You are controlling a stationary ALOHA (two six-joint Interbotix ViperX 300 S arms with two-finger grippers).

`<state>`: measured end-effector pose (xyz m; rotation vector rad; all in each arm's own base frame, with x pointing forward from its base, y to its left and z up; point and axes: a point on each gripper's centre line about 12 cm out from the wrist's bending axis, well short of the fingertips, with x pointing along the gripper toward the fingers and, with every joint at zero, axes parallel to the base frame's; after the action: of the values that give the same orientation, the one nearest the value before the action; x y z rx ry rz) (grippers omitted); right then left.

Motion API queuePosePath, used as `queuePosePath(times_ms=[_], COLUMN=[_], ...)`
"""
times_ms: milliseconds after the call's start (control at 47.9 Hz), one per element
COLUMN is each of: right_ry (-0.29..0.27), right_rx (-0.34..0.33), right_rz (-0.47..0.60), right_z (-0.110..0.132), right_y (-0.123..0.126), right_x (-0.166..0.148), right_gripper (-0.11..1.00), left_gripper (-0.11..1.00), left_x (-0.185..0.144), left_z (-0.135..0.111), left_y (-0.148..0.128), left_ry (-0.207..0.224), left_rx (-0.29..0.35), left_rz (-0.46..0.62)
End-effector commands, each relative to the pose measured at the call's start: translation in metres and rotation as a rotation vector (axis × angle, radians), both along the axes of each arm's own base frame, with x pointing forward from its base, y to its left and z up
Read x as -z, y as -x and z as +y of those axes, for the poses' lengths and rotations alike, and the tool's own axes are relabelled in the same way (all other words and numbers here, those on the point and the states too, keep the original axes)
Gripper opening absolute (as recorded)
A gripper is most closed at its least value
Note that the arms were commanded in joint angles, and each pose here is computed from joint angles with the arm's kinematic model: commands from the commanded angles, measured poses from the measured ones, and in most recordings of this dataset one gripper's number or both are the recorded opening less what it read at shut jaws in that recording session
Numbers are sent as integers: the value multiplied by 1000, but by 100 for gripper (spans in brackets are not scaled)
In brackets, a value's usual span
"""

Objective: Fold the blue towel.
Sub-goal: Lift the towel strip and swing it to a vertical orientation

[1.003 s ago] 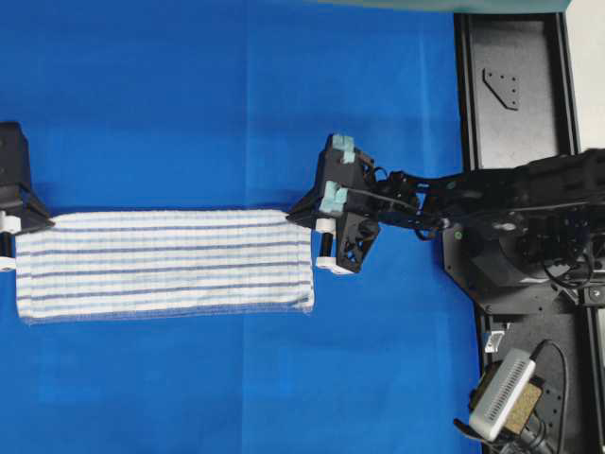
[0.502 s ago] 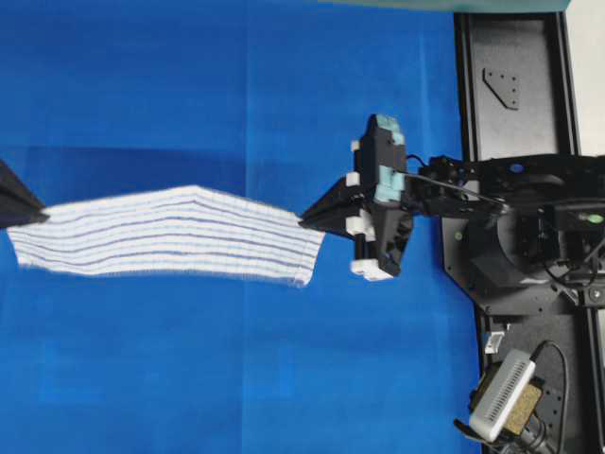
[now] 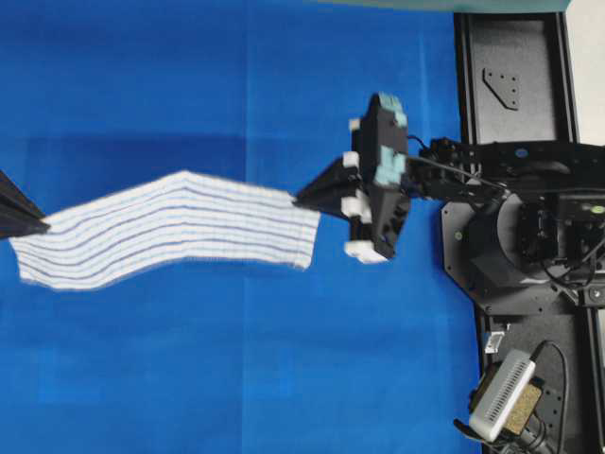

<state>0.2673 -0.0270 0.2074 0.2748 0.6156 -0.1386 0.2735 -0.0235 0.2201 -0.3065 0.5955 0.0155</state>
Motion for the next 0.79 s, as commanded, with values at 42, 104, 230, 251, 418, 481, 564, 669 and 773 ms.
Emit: queuePosePath(times_ms=[42, 104, 230, 251, 418, 481, 564, 669, 773], right_ry=[41, 57, 91, 98, 152, 173, 194, 217, 237], right_rx=[60, 77, 113, 116, 143, 148, 155, 169, 179], right_rz=[-31, -28, -19, -18, -27, -36, -45, -56, -68], right_z=[-25, -35, -56, -59, -84, -91, -99, -110, -117], right_y=[-20, -27, -44, -47, -68, -74, -82, -89, -91], right_x=[-14, -16, -17, -18, -23, -25, -28, -31, -34], right_gripper=[14, 14, 14, 14, 14, 14, 14, 14, 14], left_gripper=[3, 3, 3, 3, 3, 3, 3, 3, 3], left_x=[-14, -14, -10, -9, 0, 2, 5, 7, 5], left_z=[-8, -12, -20, -21, -29, -33, -36, -39, -43], left_y=[-15, -19, -28, -30, -48, -57, -69, -85, -106], left_ry=[38, 53, 70, 72, 92, 94, 93, 94, 93], left_rx=[4, 7, 21, 23, 30, 36, 39, 41, 43], left_rz=[-69, -79, -100, -106, -137, -147, -153, -162, -183])
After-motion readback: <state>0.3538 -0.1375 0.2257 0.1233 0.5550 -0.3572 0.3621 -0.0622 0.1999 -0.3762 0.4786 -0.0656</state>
